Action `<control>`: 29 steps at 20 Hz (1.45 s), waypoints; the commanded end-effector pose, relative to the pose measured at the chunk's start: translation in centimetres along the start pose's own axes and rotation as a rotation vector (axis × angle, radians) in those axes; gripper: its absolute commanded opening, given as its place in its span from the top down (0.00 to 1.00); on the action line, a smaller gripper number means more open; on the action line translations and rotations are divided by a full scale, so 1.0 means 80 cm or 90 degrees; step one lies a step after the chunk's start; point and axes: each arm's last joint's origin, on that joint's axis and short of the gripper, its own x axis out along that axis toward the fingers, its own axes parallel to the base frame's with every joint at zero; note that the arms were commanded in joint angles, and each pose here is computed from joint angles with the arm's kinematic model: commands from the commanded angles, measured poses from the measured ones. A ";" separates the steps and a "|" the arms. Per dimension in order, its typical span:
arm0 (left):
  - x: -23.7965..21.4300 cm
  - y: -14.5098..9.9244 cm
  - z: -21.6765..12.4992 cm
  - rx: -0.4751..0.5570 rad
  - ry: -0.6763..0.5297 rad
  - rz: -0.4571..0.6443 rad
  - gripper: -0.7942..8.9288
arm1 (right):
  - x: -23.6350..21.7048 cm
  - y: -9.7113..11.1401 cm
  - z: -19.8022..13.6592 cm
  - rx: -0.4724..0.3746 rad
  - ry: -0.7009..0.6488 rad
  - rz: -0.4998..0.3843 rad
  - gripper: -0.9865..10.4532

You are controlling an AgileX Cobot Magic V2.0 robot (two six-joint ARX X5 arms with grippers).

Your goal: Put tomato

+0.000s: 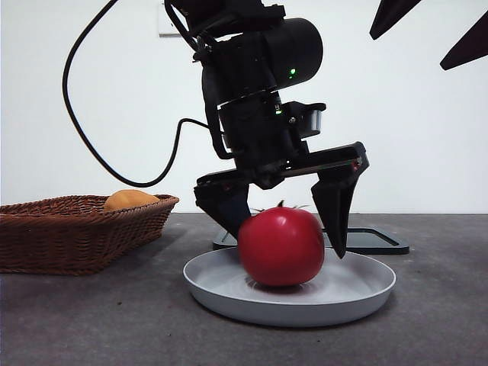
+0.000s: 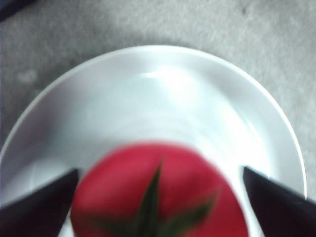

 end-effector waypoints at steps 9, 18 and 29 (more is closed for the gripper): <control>-0.106 -0.017 0.025 0.045 -0.079 -0.017 0.21 | -0.001 0.002 0.005 -0.006 -0.010 0.001 0.35; -0.208 -0.008 -0.024 0.080 -0.023 0.060 0.21 | -0.001 0.002 0.005 -0.006 -0.010 0.001 0.35; -0.312 0.029 -0.149 0.049 -0.147 0.098 0.21 | -0.001 0.002 0.004 -0.005 -0.003 0.001 0.35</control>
